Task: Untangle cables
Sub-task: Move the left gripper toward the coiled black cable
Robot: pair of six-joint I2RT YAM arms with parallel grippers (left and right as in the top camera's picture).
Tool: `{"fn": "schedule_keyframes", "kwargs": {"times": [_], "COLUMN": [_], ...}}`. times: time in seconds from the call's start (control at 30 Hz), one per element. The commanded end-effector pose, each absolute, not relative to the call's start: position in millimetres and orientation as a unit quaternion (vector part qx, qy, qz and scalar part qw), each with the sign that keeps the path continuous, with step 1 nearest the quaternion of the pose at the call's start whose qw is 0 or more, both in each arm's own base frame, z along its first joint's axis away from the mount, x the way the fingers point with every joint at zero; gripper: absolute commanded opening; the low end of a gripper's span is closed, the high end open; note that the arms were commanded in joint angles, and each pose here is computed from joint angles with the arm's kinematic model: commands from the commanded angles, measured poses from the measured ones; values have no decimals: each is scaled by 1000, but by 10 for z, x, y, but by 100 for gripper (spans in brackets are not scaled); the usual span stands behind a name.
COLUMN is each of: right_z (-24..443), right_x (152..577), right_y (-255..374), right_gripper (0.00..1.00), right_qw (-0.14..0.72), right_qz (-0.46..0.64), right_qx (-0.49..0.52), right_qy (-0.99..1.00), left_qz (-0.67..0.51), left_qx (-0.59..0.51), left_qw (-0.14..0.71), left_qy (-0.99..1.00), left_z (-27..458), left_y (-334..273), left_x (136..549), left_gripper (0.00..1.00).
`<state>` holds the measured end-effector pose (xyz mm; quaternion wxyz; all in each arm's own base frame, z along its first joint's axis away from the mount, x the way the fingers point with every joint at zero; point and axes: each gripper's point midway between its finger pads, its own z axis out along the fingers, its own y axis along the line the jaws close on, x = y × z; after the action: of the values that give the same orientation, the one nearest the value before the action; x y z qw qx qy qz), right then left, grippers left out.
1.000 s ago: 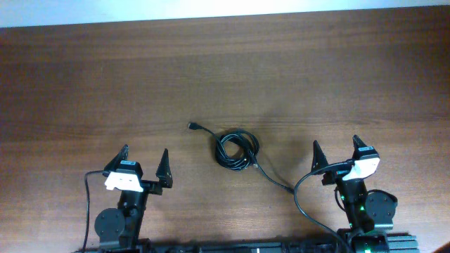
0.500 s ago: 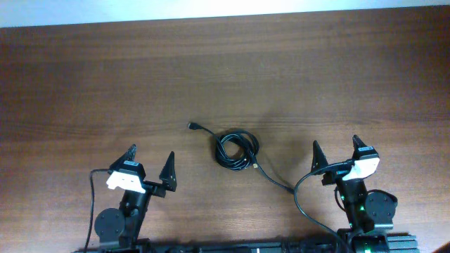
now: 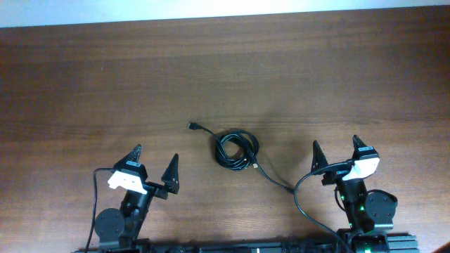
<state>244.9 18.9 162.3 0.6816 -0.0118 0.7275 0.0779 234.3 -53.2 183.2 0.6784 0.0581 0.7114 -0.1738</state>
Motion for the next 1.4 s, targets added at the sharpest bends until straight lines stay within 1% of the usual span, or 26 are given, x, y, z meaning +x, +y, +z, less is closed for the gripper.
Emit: {"fn": "schedule_keyframes", "kwargs": {"times": [0.0,0.33,0.57,0.77,1.0,1.17,1.37], "right_z": [1592,1592,1592,1592,1592,1592,1592], "right_x": [2446,2446,2446,2446,2446,2446,2446], "right_y": [223,223,223,224,223,223,224], "right_gripper": [99,99,99,99,99,99,99], "right_qw": [679,679,679,679,679,679,679], "right_qz": [87,87,87,87,87,87,87], "right_qx": [-15,-15,-15,-15,-15,-15,-15], "right_qy": [729,729,729,729,729,729,729], "left_qz": [-192,-193,-192,-186,-194,-200,-217], "left_qx": [73,78,74,58,49,31,20], "left_qw": [687,711,703,685,644,584,512], "left_qy": [697,672,681,702,739,786,831], "left_z": [1995,2161,2171,2284,2416,2367,2335], "left_y": [-602,-607,-597,-551,-555,-549,-592], "left_x": [2290,2280,2316,2427,2668,2805,2854], "left_gripper": [99,99,99,99,99,99,99]}}
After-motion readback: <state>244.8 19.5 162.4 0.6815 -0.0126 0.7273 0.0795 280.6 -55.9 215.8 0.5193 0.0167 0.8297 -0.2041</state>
